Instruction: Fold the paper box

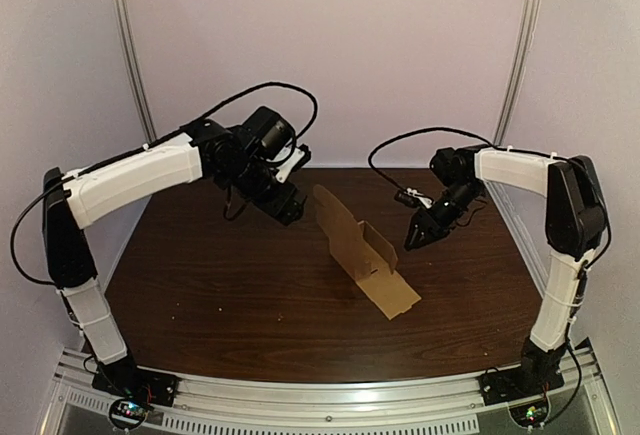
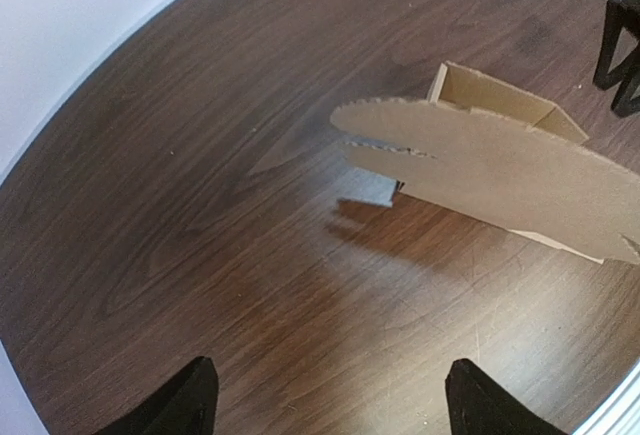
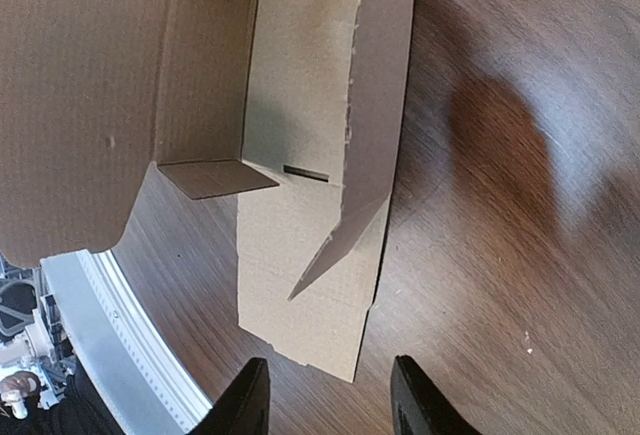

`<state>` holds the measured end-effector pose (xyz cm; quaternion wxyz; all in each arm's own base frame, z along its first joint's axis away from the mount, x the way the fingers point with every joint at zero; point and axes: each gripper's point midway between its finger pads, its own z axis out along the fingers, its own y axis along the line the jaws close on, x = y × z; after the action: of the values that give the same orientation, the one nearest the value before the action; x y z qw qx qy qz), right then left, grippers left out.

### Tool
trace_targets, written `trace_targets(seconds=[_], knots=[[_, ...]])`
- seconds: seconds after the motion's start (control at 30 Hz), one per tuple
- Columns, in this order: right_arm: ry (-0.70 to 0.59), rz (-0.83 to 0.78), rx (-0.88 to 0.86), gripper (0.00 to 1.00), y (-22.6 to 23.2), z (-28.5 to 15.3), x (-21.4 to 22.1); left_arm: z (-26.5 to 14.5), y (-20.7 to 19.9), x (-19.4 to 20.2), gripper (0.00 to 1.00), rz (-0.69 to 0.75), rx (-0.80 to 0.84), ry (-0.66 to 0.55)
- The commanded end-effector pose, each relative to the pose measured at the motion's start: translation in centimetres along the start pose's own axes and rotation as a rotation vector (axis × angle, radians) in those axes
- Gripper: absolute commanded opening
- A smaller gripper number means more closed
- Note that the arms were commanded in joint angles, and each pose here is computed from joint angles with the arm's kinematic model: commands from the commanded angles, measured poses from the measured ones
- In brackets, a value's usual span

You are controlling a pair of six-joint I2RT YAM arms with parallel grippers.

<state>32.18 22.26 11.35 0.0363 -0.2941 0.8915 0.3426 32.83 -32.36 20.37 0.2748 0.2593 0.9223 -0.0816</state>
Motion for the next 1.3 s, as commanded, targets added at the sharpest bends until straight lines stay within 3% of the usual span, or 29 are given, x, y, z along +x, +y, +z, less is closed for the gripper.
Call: trace_targets(seconds=[0.0,0.4,0.87,1.07,1.27], knots=[[0.002,-0.032,-0.039,0.44,1.4,1.1,-0.8,-4.1,0.8,-2.2,0.82,-0.043,-0.008,-0.152],[0.045,0.009,0.155,0.43,-2.8,4.0,-6.3,-8.4,3.3,0.6,0.82,-0.112,-0.050,-0.231],[0.093,-0.100,0.201,0.07,-0.4,4.7,-6.7,-12.2,5.8,0.3,0.83,-0.085,-0.156,-0.290],[0.036,-0.359,0.373,0.05,2.6,3.2,-9.0,-14.5,6.9,-1.2,0.83,-0.086,-0.209,-0.348],[-0.074,-0.806,0.658,0.06,7.4,2.1,-12.1,-16.3,9.0,-0.5,0.86,-0.134,-0.292,-0.438]])
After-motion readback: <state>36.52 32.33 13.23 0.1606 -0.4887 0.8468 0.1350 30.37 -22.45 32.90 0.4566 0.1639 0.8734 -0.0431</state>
